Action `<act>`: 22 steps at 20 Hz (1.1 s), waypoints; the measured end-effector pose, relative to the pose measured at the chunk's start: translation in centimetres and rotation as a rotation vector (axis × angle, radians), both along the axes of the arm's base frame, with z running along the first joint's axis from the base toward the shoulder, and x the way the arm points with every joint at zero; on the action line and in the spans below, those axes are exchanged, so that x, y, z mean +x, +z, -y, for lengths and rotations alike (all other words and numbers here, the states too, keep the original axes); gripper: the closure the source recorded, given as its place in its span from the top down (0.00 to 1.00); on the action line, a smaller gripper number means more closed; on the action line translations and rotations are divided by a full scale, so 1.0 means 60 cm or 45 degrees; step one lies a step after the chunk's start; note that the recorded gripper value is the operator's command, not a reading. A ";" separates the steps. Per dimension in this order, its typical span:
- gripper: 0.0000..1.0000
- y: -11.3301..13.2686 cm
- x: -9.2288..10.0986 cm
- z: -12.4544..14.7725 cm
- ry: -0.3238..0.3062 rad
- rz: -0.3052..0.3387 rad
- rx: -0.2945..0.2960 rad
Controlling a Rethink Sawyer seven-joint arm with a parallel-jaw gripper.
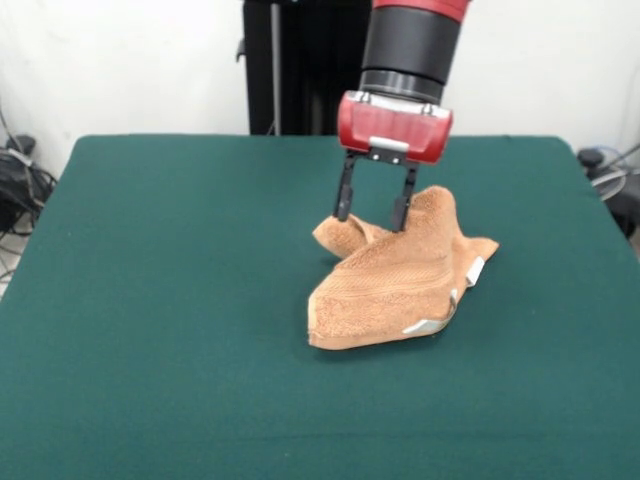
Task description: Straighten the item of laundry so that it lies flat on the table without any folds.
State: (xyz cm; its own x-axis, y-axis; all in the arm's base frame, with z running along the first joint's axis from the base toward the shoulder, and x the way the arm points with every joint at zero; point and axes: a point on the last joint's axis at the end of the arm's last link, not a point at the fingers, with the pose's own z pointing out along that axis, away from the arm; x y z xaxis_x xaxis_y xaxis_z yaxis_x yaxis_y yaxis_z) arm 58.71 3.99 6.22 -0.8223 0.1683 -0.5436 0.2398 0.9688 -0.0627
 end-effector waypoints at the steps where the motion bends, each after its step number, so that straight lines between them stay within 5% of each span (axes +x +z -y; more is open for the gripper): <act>1: 1.00 -0.002 0.000 0.006 -0.009 -0.003 0.001; 22: 1.00 -0.063 -0.020 0.011 -0.038 -0.083 0.066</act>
